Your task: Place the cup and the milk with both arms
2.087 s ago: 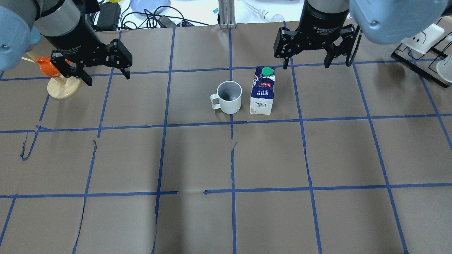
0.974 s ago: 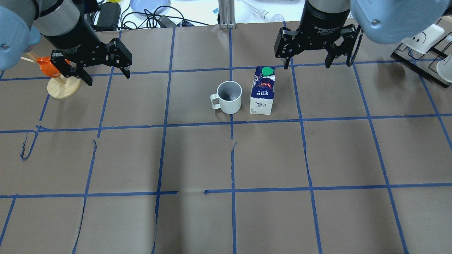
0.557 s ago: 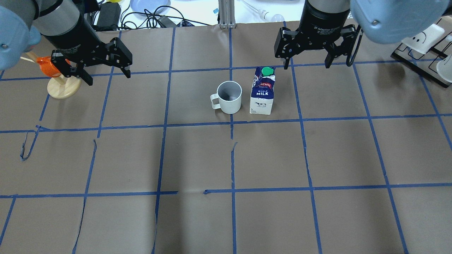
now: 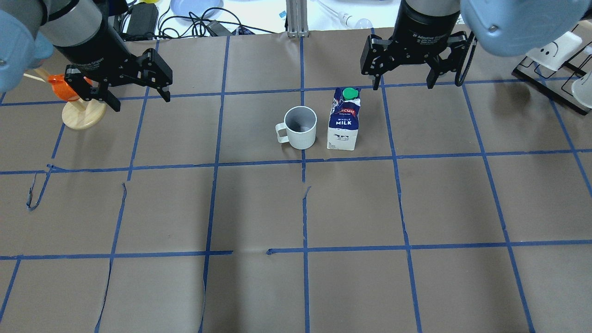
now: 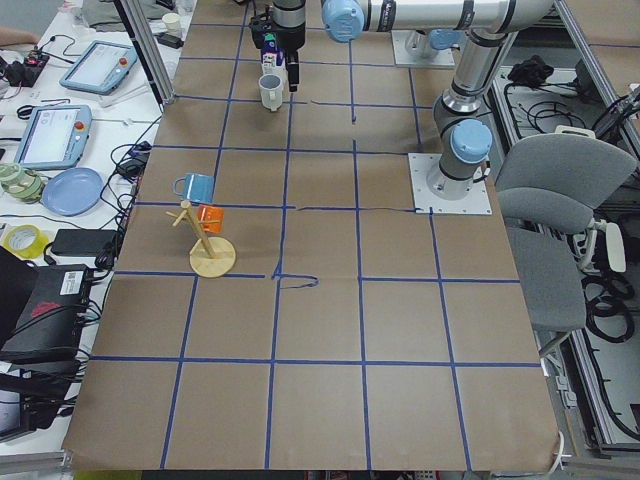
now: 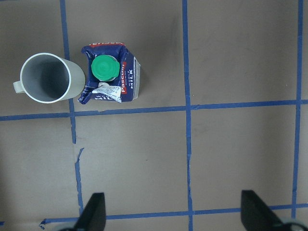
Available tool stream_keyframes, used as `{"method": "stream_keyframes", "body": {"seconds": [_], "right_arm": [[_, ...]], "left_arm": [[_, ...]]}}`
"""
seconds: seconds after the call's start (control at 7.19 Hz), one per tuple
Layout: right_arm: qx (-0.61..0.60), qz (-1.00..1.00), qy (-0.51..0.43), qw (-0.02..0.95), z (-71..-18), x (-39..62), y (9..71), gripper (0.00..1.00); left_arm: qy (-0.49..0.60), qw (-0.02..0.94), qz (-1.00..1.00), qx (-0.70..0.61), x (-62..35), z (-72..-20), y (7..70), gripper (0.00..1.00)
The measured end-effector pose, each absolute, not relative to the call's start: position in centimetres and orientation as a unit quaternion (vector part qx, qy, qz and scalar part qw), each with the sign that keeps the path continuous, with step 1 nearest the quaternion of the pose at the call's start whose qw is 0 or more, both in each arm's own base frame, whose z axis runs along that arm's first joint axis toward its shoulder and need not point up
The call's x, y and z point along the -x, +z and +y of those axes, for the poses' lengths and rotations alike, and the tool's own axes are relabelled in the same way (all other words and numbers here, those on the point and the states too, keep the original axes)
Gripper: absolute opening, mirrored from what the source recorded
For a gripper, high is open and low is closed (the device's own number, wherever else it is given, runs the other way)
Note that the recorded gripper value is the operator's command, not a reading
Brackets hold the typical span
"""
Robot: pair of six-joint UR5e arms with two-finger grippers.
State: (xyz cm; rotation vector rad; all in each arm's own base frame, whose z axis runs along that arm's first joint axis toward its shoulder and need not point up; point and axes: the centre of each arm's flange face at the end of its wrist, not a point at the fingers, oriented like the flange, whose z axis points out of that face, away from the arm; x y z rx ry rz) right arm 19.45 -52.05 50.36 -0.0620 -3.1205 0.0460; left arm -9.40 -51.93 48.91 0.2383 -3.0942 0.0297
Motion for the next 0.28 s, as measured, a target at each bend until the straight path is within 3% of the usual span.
{"method": "stream_keyframes", "body": {"seconds": [0.28], "right_arm": [[0.020, -1.000, 0.014, 0.010, -52.06, -19.40, 50.35, 1.00]], "left_arm": [[0.008, 0.019, -0.997, -0.075, 9.53, -51.91, 48.83, 1.00]]}}
